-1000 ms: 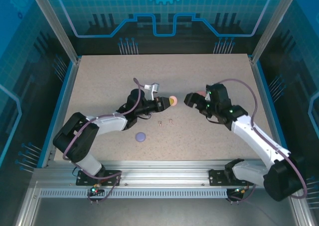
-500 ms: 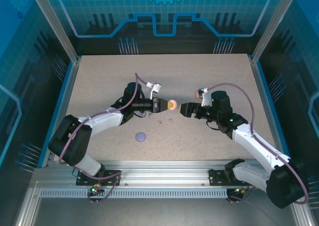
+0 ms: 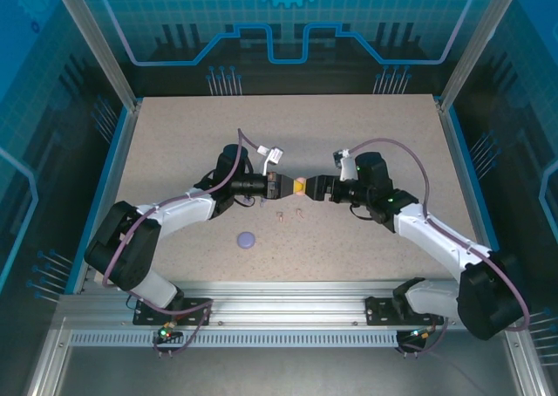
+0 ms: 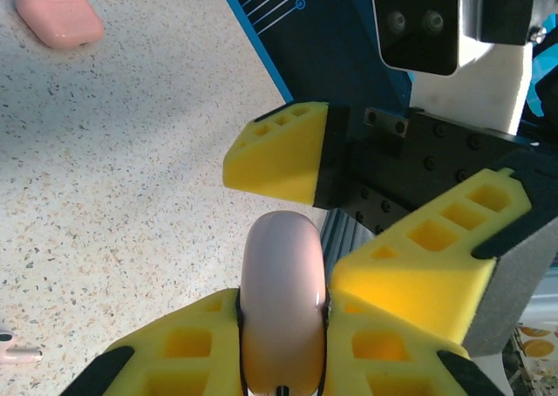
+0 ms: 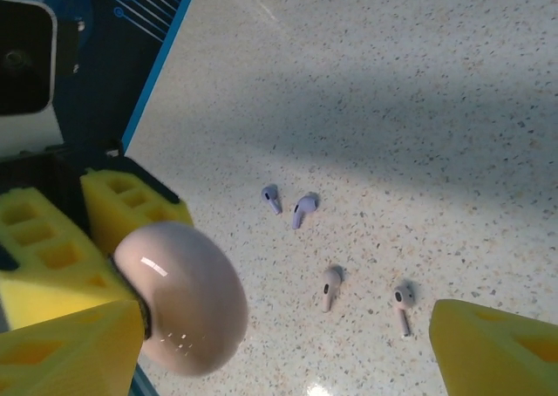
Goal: Insert the wireless bluetooth earbuds into the charging case
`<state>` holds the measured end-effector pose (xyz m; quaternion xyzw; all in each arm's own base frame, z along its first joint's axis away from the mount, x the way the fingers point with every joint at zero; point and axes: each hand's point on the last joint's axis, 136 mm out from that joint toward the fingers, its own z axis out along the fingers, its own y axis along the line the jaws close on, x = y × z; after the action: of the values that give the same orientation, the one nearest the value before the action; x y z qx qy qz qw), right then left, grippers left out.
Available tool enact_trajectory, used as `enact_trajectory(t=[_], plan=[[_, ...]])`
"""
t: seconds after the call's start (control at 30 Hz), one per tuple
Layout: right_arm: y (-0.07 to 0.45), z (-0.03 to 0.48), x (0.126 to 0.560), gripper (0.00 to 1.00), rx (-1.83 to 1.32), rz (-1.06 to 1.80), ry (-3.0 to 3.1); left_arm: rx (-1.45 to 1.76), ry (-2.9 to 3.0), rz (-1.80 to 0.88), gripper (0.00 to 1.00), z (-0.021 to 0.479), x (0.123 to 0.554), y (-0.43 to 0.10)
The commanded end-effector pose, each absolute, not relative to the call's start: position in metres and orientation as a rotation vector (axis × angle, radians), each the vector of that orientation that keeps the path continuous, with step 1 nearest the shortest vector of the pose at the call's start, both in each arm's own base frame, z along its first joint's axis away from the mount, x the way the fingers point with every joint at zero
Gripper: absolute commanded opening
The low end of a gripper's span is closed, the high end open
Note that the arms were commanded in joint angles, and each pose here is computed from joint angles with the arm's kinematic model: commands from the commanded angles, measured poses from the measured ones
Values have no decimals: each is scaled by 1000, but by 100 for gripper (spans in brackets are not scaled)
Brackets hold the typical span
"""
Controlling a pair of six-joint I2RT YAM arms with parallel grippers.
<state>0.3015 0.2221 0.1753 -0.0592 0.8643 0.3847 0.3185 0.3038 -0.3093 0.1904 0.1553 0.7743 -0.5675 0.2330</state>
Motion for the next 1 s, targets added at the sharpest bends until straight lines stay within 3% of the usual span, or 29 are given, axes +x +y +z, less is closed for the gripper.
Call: enact_trajectory(t=[0.0,0.47,0.7,0.97], plan=[[222,177,309,85,-170,956,2260,510,2031,-1582,0,220,300,-311],[184,140,305,80,-26,873,2358,516,1994,-1566,0,230,295,-307],[197,175,288,79,-140,1029,2237,508,2004,-1563,0,225,298,-307],[216,200,288,64,-254,1138,2158,508,1995,-1587,0,225,298,-310]])
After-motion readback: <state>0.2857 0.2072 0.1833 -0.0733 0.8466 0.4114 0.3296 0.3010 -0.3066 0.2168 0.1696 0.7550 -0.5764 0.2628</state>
